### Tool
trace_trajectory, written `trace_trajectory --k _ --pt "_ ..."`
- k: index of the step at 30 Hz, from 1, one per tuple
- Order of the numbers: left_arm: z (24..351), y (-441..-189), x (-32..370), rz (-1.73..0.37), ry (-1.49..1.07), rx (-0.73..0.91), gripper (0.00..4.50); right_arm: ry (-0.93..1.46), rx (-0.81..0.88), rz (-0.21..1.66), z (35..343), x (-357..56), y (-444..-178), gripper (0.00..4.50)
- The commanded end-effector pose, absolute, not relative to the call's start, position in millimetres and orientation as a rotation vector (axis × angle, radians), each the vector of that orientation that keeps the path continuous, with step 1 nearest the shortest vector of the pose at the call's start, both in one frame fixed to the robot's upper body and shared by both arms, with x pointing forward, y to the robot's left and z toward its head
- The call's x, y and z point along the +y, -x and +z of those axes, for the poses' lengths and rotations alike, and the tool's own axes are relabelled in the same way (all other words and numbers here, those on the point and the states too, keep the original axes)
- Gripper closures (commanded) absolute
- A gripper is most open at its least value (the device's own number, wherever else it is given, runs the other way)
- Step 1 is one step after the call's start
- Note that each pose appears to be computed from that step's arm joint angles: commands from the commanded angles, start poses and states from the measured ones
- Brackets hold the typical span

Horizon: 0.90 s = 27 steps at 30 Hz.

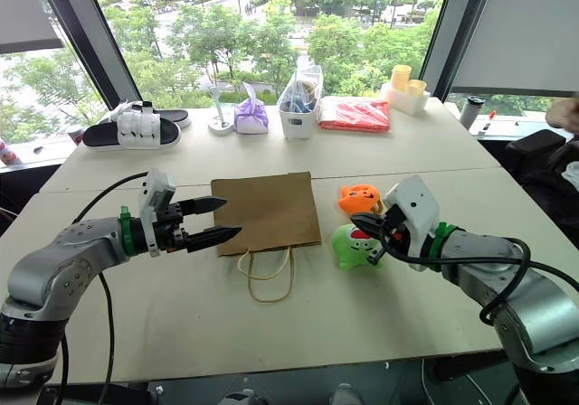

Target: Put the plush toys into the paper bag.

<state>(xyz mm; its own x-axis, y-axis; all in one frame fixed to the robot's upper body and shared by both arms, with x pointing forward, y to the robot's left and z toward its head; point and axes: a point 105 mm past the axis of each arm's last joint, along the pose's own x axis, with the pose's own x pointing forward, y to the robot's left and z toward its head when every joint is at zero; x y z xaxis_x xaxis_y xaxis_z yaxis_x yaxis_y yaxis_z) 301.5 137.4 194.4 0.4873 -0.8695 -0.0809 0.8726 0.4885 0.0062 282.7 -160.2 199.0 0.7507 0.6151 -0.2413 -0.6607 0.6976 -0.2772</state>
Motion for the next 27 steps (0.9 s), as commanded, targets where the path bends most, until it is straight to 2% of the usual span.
trace_trajectory --k 1,24,27 --pt "207.0 -297.2 139.7 -1.056 -0.074 0.02 0.04 0.388 0.088 0.72 209.4 -158.3 -282.9 4.5" --pt "200.1 -286.8 134.8 -1.131 -0.124 0.068 0.04 0.393 0.082 0.736 202.4 -152.4 -284.4 4.5" --pt "194.8 -286.2 138.8 -1.144 -0.193 0.07 0.04 0.393 0.085 0.732 201.7 -152.8 -283.3 4.5"
